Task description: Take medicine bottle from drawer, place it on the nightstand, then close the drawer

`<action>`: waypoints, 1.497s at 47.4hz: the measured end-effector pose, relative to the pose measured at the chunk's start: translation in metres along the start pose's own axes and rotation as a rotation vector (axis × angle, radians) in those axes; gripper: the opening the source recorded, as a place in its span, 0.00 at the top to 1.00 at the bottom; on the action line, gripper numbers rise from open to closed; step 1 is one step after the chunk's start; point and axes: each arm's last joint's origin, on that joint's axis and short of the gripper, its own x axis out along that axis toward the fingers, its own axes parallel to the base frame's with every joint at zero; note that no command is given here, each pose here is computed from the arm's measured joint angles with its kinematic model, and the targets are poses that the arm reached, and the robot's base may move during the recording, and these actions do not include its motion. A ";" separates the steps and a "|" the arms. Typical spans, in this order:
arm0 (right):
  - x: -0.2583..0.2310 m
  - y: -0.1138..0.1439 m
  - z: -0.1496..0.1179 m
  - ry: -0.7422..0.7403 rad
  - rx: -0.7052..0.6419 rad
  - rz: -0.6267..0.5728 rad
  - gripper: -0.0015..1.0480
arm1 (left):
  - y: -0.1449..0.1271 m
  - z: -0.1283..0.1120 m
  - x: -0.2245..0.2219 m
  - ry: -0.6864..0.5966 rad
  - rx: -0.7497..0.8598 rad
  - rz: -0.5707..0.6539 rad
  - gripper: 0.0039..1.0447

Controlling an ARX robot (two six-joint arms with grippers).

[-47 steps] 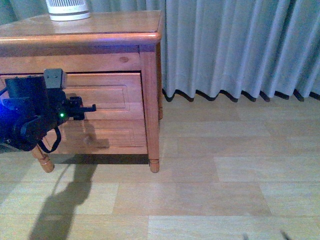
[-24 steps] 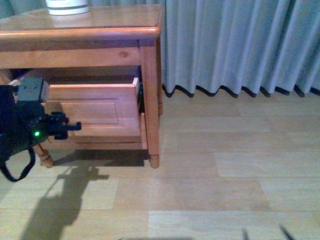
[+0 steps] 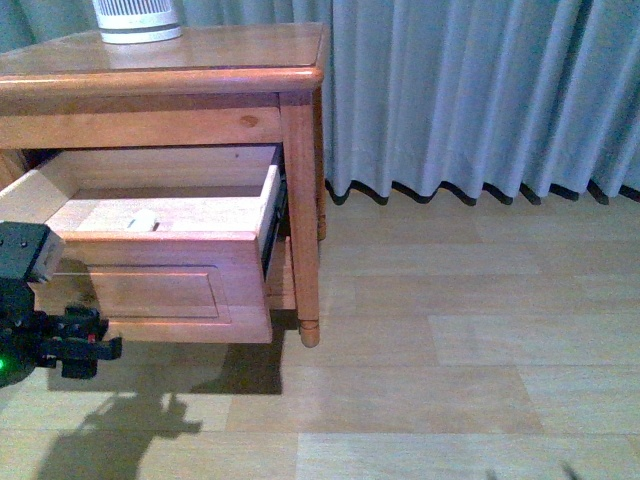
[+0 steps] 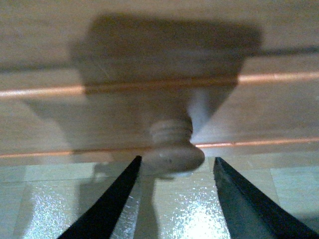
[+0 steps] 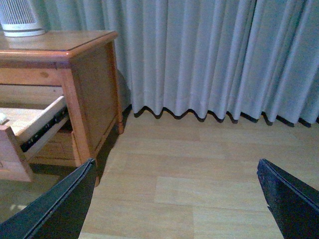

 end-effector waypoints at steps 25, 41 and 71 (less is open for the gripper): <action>0.000 0.000 0.000 0.000 0.000 0.000 0.07 | 0.020 0.083 -0.071 -0.252 0.056 0.016 0.06; 0.000 0.000 0.000 0.000 0.000 0.000 0.07 | 0.001 0.104 -0.197 -0.387 0.055 -0.030 0.06; 0.000 0.000 0.000 0.000 0.000 0.001 0.07 | -0.029 0.046 -0.237 -0.538 -0.089 0.129 0.83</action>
